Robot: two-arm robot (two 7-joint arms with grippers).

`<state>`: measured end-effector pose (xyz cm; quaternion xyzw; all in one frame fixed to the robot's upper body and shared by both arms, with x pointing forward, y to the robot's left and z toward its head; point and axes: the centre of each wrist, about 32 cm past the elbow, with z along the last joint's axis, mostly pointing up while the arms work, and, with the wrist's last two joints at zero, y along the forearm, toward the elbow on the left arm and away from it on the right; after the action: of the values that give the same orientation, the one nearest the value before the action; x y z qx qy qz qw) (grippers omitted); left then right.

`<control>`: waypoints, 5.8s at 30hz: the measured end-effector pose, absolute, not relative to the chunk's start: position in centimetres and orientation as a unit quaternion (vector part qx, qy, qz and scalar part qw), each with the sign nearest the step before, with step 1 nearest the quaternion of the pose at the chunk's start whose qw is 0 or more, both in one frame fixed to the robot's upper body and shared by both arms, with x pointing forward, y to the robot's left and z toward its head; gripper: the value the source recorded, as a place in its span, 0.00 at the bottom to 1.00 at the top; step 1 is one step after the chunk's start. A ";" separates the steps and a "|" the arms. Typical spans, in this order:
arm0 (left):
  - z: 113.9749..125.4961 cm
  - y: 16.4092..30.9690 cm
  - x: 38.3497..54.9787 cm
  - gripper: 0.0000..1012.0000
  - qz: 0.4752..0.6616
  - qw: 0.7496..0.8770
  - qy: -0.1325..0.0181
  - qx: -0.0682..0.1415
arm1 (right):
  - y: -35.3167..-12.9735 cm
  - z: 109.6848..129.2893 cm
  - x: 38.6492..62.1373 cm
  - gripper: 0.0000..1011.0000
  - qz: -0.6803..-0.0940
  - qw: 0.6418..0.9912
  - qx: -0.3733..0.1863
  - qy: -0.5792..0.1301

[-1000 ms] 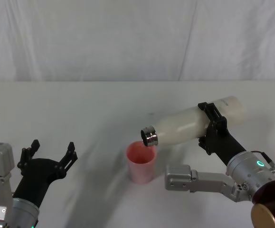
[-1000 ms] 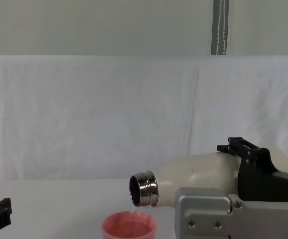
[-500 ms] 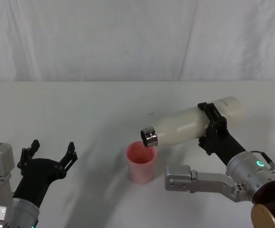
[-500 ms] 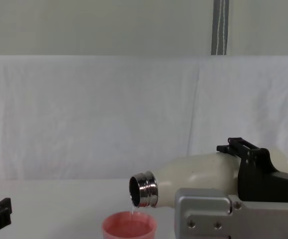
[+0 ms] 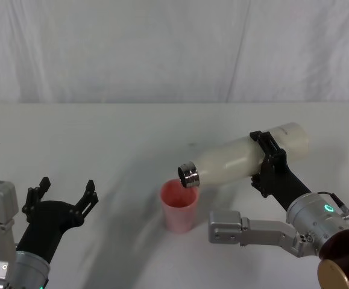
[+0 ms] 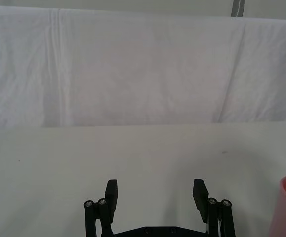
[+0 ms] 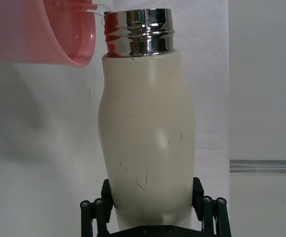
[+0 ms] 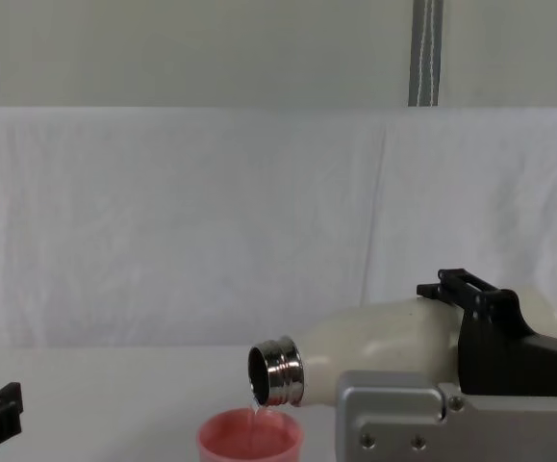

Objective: Grasp the thermos with one hand and pour water into the cup lid.

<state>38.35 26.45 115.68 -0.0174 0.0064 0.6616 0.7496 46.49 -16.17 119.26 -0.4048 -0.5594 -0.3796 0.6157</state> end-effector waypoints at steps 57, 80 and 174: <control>115.7 26.5 38.4 0.99 0.662 0.750 0.006 -0.017 | -16.9 120.3 46.4 0.95 -0.436 0.724 -0.313 -0.434; 115.7 26.5 38.4 0.99 0.662 0.750 0.006 -0.017 | -19.3 121.2 46.7 0.95 -0.500 0.817 -0.152 -0.243; 115.7 26.5 38.4 0.99 0.662 0.750 0.006 -0.017 | -19.6 115.8 49.2 0.95 -0.550 0.835 0.008 0.027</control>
<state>38.35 26.45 115.68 -0.0174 0.0064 0.6616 0.7496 49.17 -19.61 115.83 0.0079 0.0268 -0.5496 0.8350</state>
